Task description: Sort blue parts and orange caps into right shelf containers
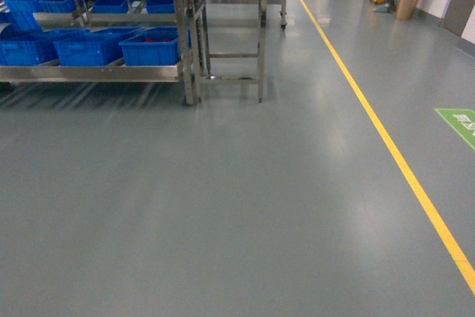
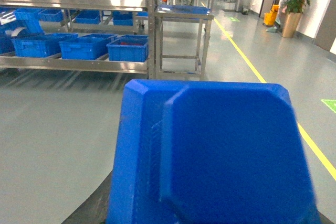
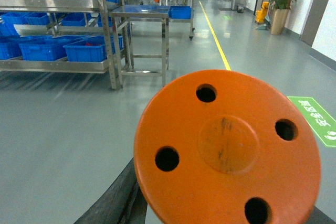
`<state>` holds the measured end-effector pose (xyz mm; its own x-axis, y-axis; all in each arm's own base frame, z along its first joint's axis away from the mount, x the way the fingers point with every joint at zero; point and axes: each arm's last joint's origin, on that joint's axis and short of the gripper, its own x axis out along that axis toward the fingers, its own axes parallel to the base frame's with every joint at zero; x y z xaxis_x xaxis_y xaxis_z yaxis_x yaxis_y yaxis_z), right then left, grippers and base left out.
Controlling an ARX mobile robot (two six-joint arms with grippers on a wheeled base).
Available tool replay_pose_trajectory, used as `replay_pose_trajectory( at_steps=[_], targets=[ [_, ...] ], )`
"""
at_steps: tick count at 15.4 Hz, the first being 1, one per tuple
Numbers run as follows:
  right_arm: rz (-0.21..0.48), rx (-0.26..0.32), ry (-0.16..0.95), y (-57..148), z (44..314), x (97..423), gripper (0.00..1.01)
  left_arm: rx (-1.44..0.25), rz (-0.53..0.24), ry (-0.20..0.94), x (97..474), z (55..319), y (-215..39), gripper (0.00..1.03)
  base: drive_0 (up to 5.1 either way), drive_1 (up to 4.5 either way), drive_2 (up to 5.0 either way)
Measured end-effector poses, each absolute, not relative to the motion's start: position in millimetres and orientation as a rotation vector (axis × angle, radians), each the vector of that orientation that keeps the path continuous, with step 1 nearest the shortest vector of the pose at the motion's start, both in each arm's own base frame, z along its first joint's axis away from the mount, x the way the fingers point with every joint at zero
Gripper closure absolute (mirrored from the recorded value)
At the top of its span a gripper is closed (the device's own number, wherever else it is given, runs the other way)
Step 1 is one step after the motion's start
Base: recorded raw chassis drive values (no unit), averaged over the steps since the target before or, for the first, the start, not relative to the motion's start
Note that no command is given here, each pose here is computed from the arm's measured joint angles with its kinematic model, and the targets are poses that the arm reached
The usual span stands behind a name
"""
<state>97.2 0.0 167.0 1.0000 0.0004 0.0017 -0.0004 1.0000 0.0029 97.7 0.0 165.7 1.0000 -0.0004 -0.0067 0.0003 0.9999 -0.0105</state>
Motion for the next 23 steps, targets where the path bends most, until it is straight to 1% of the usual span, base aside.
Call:
replay_pose_trajectory(
  at_steps=[23],
  targets=[
    [0.0, 0.003, -0.001, 0.0, 166.9, 97.2, 0.58, -0.01, 0.0, 0.006, 97.7, 165.8, 0.0, 0.6, 0.0, 4.21, -4.2]
  ],
)
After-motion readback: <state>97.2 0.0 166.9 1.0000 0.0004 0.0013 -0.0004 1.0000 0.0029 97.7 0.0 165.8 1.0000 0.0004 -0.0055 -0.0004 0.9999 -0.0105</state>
